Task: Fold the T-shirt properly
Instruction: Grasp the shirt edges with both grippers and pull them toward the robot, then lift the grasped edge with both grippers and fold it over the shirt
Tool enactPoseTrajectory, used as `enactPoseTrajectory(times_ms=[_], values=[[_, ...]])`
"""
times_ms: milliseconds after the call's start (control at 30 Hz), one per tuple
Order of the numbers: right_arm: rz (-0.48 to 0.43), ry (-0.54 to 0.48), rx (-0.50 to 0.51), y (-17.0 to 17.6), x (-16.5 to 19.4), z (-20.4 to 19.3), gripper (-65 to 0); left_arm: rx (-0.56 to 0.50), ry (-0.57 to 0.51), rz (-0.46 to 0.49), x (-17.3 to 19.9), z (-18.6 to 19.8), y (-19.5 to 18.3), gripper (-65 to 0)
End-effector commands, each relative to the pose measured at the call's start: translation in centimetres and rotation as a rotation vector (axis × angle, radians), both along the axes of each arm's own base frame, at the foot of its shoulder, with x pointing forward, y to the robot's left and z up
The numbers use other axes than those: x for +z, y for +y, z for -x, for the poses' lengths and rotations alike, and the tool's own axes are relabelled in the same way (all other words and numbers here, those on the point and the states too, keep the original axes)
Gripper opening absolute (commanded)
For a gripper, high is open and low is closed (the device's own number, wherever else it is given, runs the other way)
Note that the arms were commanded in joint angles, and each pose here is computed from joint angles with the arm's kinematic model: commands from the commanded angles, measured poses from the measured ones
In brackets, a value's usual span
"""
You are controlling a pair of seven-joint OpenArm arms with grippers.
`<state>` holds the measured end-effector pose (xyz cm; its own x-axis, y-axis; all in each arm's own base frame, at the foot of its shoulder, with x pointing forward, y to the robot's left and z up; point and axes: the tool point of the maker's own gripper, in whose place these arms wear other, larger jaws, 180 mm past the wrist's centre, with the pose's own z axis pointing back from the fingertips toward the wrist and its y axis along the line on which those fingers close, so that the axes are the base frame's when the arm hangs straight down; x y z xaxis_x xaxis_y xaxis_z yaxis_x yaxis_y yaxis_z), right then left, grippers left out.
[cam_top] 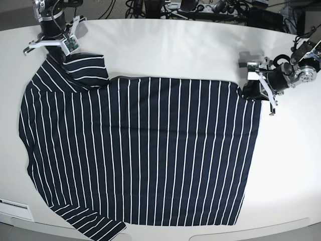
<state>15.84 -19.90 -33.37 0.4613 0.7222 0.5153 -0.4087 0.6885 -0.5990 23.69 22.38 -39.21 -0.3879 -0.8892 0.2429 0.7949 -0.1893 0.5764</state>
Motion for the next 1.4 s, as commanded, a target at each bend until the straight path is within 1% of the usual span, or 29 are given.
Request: enactPoseTrajectory(times_ms=[0, 133, 300, 467, 600, 667, 833, 1000, 1200, 1267, 1367], values=[[0.017, -0.043, 0.024, 0.1, 1.5, -0.6, -65.0, -0.009, 0.03, -0.059, -0.3, 0.8, 1.2, -65.0], [0.076, 0.001, 0.034, -0.7, 2.1, 0.0, -65.0, -0.056, 0.046, -0.042, 0.6, 2.3, 0.0, -65.0], [0.131, 0.116, 0.053, -1.8, 0.9, 2.8, -65.0, -0.114, 0.088, -0.053, 1.6, 5.4, -0.8, -65.0], [0.15, 0.192, 0.017, -2.8, 0.2, 5.7, -65.0, -0.148, 0.127, -0.078, 2.1, 7.5, -0.1, -65.0], [0.169, 0.271, -0.035, -3.7, -0.3, 8.5, -65.0, -0.156, 0.167, -0.103, 1.9, 9.2, 0.5, -65.0], [0.164, 0.303, -0.051, -3.7, -0.2, 9.9, -65.0, -0.167, 0.178, -0.106, 1.7, 9.9, 0.6, -65.0], [0.142, 0.338, -0.11, -3.3, 1.2, 12.1, -65.0, -0.189, 0.21, -0.117, 1.1, 11.5, 0.6, -65.0], [0.127, 0.348, -0.17, -3.2, 1.0, 12.9, -65.0, -0.204, 0.234, -0.112, 1.3, 12.6, 0.3, -65.0], [0.111, 0.427, -0.217, -2.8, 0.2, 14.6, -65.0, -0.23, 0.275, -0.153, 2.1, 15.0, 0.2, -65.0], [0.101, 0.439, -0.224, -2.6, 0.1, 14.9, -65.0, -0.242, 0.276, -0.161, 2.3, 15.4, 0.1, -65.0], [0.09, 0.45, -0.219, -2.4, -0.1, 15.0, -65.0, -0.25, 0.245, -0.177, 2.5, 15.0, 0.2, -65.0]])
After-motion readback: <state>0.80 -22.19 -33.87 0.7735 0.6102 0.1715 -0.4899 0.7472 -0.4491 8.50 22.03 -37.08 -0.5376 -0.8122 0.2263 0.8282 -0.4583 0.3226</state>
